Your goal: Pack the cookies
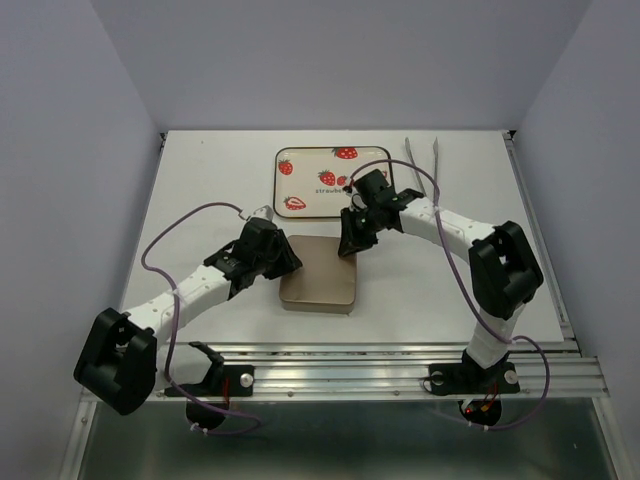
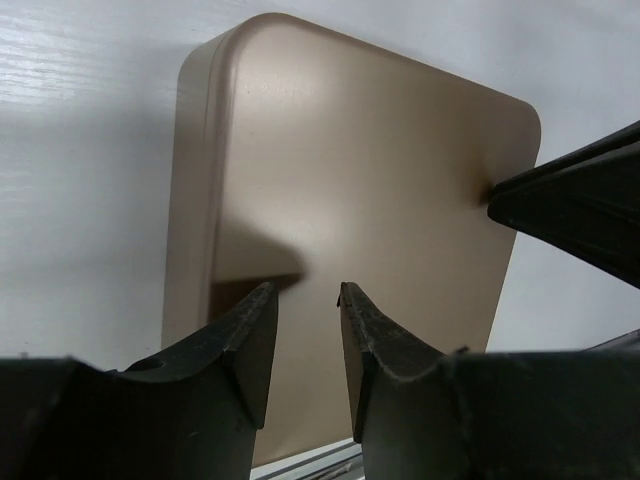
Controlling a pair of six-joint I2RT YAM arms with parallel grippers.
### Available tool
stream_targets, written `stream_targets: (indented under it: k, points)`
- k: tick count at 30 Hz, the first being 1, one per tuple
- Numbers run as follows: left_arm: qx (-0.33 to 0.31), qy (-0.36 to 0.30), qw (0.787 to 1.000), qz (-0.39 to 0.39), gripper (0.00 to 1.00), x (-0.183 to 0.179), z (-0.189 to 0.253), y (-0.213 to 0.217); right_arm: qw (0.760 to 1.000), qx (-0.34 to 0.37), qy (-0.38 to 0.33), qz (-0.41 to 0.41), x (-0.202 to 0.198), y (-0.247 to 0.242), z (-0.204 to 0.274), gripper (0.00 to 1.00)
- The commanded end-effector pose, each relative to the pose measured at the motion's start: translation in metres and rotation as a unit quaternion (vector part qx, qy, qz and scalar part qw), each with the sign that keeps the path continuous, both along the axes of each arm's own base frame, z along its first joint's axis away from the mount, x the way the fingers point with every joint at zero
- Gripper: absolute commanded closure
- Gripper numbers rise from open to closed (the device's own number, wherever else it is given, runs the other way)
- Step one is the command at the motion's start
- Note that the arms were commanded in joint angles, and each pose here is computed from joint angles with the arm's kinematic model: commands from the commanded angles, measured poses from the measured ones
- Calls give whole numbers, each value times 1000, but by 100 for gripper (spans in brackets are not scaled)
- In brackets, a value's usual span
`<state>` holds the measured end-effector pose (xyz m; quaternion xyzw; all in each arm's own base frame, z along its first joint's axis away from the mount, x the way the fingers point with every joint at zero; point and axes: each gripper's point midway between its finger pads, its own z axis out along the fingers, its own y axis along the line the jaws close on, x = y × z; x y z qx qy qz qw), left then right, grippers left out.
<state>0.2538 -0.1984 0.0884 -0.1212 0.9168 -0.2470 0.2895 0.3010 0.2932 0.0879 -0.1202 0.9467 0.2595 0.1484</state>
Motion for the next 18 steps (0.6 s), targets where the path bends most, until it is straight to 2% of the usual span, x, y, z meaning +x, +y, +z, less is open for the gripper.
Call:
stream_targets:
  k: [1,6,10,11,14,15,16,17,18]
  points:
    - [18,32,999,2,57,-15,-28,8,998,-56,-1,-27,9,-12,-33,78]
    - [13,47,999,1,60,-21,-38,7,997,-66,1,-36,14,-11,-41,79]
    - [-1,21,1000,2,60,-14,-18,4,996,-67,-30,-41,27,-11,-25,79]
    - [-8,0,1000,6,57,-8,-5,3,997,-59,-43,-39,31,-8,-13,79]
    - [-12,-42,999,10,43,6,28,2,997,-31,-72,-19,38,1,13,76]
    - [-7,-63,998,22,26,13,41,6,996,-17,-88,-5,40,6,27,73]
    - [-7,-79,996,27,17,18,59,6,995,-9,-102,0,42,7,38,65]
    - [6,-95,995,41,2,24,69,13,992,-1,-130,-6,44,5,61,59]
    - [8,-112,992,54,1,27,82,18,989,2,-148,-16,47,2,71,52]
